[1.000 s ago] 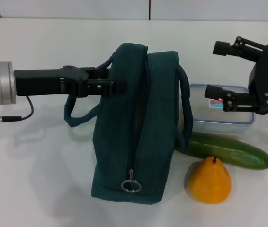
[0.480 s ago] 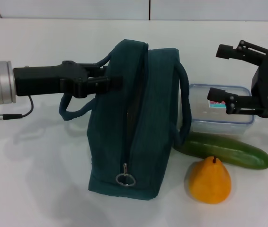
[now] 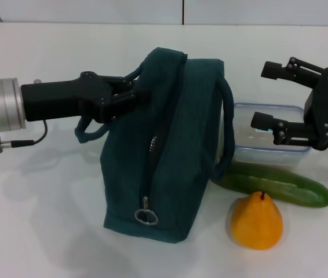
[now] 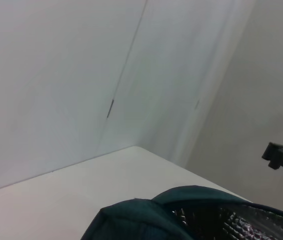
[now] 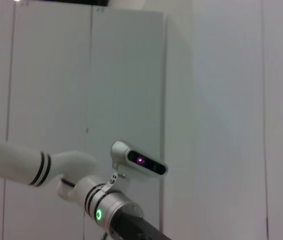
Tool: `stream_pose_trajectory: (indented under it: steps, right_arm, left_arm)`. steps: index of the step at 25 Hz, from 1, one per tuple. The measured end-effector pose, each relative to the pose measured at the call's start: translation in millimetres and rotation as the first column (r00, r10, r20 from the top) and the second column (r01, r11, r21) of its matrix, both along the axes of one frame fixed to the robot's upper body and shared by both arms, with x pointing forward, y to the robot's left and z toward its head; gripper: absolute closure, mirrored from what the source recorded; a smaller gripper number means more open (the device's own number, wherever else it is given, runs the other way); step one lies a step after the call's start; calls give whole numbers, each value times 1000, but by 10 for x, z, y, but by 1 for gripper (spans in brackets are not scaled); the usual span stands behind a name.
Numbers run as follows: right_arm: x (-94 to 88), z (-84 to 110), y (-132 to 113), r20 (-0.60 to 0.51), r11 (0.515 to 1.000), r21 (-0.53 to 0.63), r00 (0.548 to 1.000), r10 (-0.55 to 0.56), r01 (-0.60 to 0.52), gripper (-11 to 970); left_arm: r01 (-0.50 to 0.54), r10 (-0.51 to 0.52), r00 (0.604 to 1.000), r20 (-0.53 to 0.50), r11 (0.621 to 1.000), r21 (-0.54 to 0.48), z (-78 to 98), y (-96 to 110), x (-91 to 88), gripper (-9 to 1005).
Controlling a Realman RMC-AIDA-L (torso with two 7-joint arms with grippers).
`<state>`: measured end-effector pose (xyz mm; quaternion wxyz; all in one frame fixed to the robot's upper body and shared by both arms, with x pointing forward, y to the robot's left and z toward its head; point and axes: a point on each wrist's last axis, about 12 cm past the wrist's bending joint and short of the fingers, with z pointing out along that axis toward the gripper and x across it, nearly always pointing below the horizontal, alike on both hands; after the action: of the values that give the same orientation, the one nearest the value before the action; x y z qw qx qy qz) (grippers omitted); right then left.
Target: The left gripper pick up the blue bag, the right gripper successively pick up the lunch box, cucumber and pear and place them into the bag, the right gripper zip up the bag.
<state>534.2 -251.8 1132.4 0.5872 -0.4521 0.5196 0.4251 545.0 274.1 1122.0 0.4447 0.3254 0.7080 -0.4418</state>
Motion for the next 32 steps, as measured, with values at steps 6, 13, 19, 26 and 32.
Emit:
stream_pose_trajectory:
  steps: [6,13,19,26,32]
  right_arm:
    - [-85,-211,-34,-106,996,73,993,-49,57,107]
    - [-230,-489,-121,-285,913,291,937,-203,286,107]
    - [-428,-688,-272,-440,785,387,845,-303,483,108]
    - [-739,-975,-516,-642,659,334,674,-364,674,108]
    - [-807,-1077,-511,-757,650,297,587,-287,700,109]
  left_arm:
    - [-50,50,999,-17,999,1,-64,-60,110,803]
    - [-20,17,997,78,999,35,-91,-150,156,919]
    - [-2,-4,978,208,1000,31,-146,-205,140,951]
    - [-24,22,960,278,1000,5,-212,-215,110,951]
    - [-34,28,955,297,999,16,-242,-244,132,951]
